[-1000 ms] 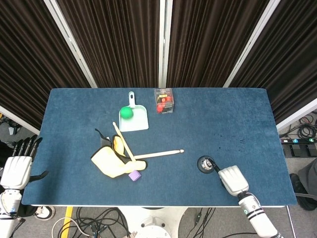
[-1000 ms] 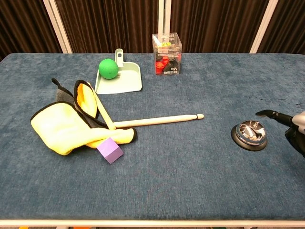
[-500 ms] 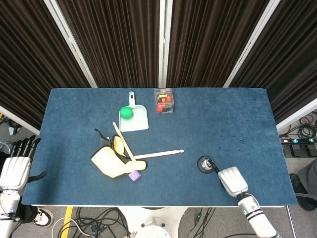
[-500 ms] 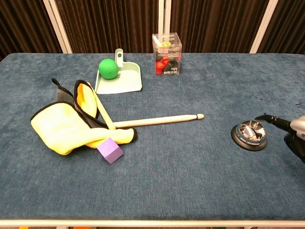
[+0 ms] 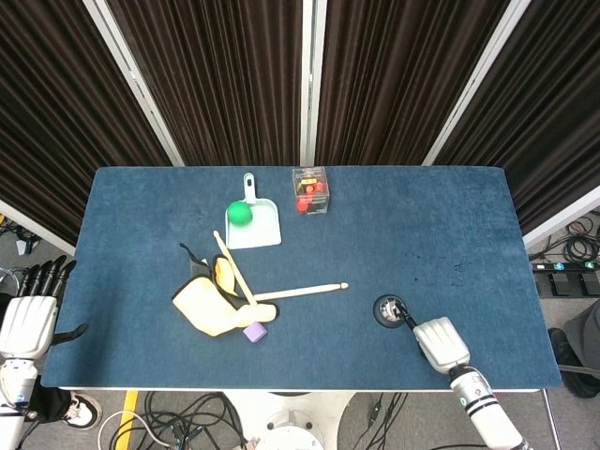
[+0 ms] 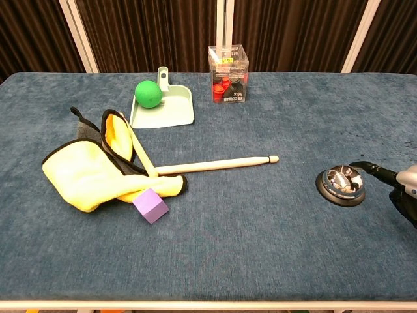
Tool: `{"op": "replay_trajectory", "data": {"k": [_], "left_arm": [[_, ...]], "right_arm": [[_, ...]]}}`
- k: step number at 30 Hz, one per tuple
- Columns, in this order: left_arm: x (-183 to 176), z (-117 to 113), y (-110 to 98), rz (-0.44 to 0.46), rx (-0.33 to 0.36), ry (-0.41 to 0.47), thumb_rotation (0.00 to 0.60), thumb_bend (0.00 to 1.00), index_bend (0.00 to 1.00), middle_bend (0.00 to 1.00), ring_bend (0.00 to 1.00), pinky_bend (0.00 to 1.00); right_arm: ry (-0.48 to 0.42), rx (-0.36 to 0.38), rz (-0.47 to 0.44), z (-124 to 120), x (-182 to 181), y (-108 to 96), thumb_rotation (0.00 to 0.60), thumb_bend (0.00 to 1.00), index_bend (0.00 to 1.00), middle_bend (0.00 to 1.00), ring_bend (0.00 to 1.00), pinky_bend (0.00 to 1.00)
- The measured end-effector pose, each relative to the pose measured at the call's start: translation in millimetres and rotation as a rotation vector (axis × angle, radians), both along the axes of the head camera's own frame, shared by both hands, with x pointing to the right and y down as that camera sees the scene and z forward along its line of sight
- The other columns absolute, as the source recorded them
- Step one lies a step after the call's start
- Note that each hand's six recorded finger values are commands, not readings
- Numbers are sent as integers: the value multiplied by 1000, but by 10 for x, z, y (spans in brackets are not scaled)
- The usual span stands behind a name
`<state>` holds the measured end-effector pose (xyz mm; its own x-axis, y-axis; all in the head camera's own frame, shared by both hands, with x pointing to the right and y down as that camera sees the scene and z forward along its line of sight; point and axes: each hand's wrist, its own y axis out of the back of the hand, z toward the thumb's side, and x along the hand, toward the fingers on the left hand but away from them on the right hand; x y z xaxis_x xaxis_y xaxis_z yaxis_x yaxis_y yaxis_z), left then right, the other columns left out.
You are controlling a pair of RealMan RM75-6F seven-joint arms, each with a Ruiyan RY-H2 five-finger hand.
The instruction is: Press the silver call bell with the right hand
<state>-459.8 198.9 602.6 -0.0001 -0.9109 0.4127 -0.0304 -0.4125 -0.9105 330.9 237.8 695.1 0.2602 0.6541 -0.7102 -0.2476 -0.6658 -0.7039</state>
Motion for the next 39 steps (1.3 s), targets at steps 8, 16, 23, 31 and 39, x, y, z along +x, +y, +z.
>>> {"op": "replay_trajectory", "data": {"k": [8, 16, 23, 31, 39], "left_arm": [[9, 8, 3, 1, -2, 1, 600, 0, 0, 0, 0, 62], [-19, 25, 21, -6, -9, -2, 600, 0, 0, 0, 0, 62], [7, 30, 19, 1, -8, 0, 600, 0, 0, 0, 0, 62], [-10, 29, 23, -3, -9, -2, 600, 0, 0, 0, 0, 62], [-15, 34, 33, -3, -11, -1, 600, 0, 0, 0, 0, 62]], "right_arm": [[-30, 41, 1, -97, -25, -64, 600, 1000, 0, 893, 827, 787], [5, -15, 18, 3, 46, -3, 600, 1000, 0, 894, 827, 787], [-44, 54, 21, -126, -9, -103, 600, 1000, 0, 894, 827, 787], [-26, 13, 7, -33, 7, -20, 600, 1000, 0, 894, 827, 787], [-31, 20, 11, -35, -6, -14, 600, 1000, 0, 894, 827, 787]]}}
